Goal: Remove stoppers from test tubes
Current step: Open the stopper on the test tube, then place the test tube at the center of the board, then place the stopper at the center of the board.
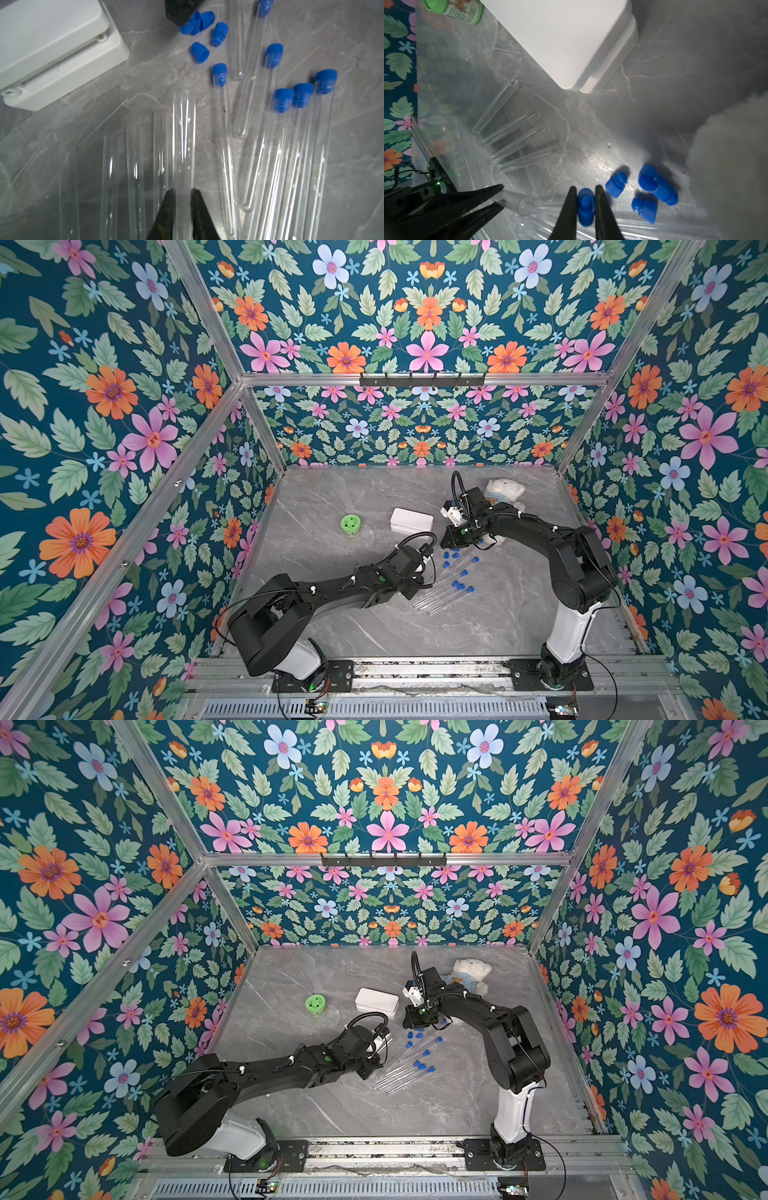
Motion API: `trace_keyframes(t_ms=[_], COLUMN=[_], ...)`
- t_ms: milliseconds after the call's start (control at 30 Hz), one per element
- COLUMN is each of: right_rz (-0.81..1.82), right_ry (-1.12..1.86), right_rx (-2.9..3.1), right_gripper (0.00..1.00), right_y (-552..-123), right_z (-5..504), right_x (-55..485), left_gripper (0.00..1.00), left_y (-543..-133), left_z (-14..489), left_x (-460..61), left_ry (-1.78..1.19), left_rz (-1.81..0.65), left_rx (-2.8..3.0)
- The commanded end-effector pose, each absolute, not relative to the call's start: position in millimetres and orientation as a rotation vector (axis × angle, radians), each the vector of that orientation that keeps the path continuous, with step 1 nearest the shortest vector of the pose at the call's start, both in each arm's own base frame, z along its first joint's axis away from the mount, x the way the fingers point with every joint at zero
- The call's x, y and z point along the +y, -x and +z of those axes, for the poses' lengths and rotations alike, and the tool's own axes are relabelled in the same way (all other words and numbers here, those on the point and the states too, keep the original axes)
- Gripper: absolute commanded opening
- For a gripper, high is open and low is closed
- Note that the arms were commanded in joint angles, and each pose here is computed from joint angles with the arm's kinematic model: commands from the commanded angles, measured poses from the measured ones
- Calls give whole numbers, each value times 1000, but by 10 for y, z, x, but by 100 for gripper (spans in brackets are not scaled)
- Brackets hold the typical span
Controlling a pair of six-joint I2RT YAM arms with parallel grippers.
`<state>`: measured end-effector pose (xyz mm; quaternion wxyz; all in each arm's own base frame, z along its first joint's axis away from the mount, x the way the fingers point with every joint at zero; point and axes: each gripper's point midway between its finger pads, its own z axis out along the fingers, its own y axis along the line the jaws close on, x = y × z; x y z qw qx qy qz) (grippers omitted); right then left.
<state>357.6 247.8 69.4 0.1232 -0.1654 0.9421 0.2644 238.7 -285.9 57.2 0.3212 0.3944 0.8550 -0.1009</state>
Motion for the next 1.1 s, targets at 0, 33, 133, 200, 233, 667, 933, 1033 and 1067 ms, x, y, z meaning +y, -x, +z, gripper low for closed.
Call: trace_keyframes(t_ms=[0,33,133,200,233,667,933,1033,1067], right_rz=[670,658,627,612,604,554,557,557,558], right_ry=[516,517,519,526,528,548,547,547,547], right_rx=[2785,2791,2803,2811,2814,2837,2838,2841,2842], right_gripper=[11,11,12,12,12,15,16,17,17], right_y=[-3558,-3555,-3560,-3558,-3562,-3551,-3545,-3548,-3546], right_z=[608,593,554,531,520,449,458,444,439], right_x=[2391,2385,2371,2372,2370,2370,2371,2368,2370], left_gripper=[0,0,0,0,0,0,3,4,4], left_y=[-2364,-2363,-2368,-2357,-2360,-2368,-2388,-2388,-2382], left_z=[551,541,507,486,473,358,314,306,294], left_x=[-2895,-2894,-2884,-2880,-2876,-2859,-2869,-2873,-2871], left_ry=[-1025,-1025,-1024,-1031,-1033,-1041,-1055,-1055,-1058], left_rz=[-288,-287,-275,-271,-265,-236,-211,-209,-210], left_rx=[2263,2266,2278,2281,2282,2307,2313,2313,2316])
